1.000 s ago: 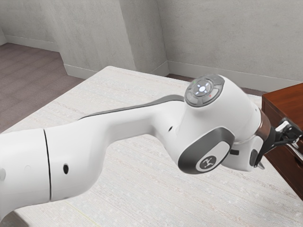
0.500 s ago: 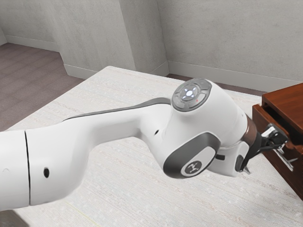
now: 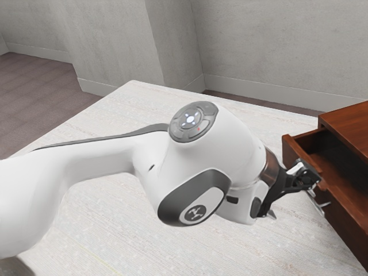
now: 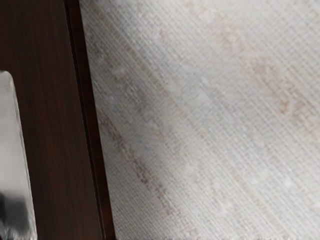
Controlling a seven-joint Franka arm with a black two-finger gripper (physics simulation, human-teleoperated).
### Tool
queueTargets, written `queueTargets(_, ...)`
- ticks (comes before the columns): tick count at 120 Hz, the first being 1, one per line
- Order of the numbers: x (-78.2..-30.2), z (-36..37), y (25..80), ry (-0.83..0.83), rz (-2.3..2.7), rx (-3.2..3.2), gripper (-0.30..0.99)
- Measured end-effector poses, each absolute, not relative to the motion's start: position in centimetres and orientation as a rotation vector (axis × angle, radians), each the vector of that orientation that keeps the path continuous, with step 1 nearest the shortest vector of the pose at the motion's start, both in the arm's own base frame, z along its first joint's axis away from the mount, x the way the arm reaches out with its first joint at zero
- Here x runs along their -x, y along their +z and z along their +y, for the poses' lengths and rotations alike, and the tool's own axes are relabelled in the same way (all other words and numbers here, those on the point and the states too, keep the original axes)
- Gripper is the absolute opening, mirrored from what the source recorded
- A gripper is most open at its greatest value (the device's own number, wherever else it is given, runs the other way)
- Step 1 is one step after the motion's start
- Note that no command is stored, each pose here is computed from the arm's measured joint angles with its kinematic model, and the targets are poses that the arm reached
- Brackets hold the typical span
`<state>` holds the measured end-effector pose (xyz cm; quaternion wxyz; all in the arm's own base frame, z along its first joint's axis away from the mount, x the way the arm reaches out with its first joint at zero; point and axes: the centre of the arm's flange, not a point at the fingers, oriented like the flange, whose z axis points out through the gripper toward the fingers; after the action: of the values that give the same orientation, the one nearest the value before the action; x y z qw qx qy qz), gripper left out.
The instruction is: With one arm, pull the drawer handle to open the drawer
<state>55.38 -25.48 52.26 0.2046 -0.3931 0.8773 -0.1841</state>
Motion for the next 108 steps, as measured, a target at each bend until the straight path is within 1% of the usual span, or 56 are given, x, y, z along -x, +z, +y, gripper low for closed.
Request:
queueTargets(37, -51.2, -22.5, 52.7, -0.519, 2.458, 1.122, 0.64)
queueTargets(56, -50.6, -22.0, 53.4, -0.514, 2.461, 1.127, 0.67)
queueTargets(74, -50.5, -22.0, 55.7, -0.462, 2.483, 1.127, 0.68)
queueTargets(91, -48.0, -22.6, 61.3, -0.473, 2.486, 1.088, 0.69)
queueTargets(100, -47.1, -23.0, 62.6, -0.457, 2.501, 1.078, 0.69)
queueTargets(108, -47.5, -23.2, 64.0, -0.442, 2.501, 1.099, 0.69)
